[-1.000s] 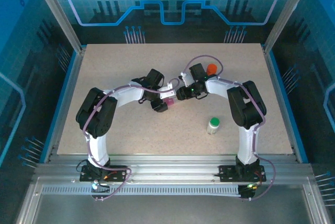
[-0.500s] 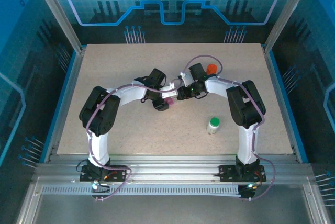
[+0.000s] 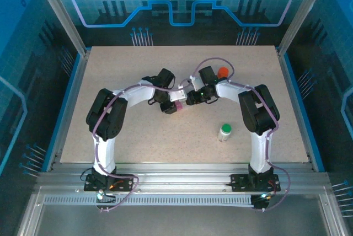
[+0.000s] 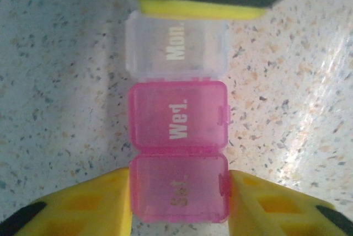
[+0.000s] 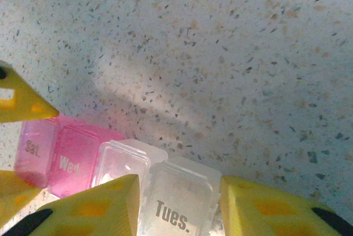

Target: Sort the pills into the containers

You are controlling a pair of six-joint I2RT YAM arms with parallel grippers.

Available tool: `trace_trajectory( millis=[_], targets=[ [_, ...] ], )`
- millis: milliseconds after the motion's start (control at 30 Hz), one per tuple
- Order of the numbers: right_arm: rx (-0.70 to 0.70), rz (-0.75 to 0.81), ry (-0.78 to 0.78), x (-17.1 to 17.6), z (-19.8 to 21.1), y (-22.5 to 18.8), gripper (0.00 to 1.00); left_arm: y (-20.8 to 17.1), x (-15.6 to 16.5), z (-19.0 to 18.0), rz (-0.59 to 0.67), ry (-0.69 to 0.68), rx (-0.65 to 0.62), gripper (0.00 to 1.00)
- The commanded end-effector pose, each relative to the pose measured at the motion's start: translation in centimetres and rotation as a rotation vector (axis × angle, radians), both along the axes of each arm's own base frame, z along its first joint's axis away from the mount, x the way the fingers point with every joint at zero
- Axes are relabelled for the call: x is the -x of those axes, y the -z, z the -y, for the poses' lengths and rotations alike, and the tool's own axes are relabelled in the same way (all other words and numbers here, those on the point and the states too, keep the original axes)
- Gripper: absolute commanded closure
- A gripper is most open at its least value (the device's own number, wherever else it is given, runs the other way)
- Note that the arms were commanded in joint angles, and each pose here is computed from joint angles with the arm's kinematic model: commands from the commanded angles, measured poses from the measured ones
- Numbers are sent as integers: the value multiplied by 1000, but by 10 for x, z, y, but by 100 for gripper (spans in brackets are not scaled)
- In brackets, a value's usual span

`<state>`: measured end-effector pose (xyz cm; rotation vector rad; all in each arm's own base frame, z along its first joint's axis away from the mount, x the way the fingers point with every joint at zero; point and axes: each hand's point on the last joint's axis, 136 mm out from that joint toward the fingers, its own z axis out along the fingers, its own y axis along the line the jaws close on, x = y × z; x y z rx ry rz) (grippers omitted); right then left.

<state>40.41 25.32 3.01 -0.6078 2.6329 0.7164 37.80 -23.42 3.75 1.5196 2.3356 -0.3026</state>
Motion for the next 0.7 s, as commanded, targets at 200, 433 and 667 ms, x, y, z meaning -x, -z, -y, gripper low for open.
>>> trace_trajectory(
  millis=[200, 433, 667],
  targets=[
    [256, -141, 36, 29, 30, 58, 58, -9, 12, -9, -240, -145, 133, 67],
    [292, -134, 32, 29, 33, 60, 58, -15, -13, -22, -236, -305, 192, 60],
    [287, -137, 23, 29, 31, 60, 59, -23, -31, -34, -220, -391, 224, 47]
  ],
)
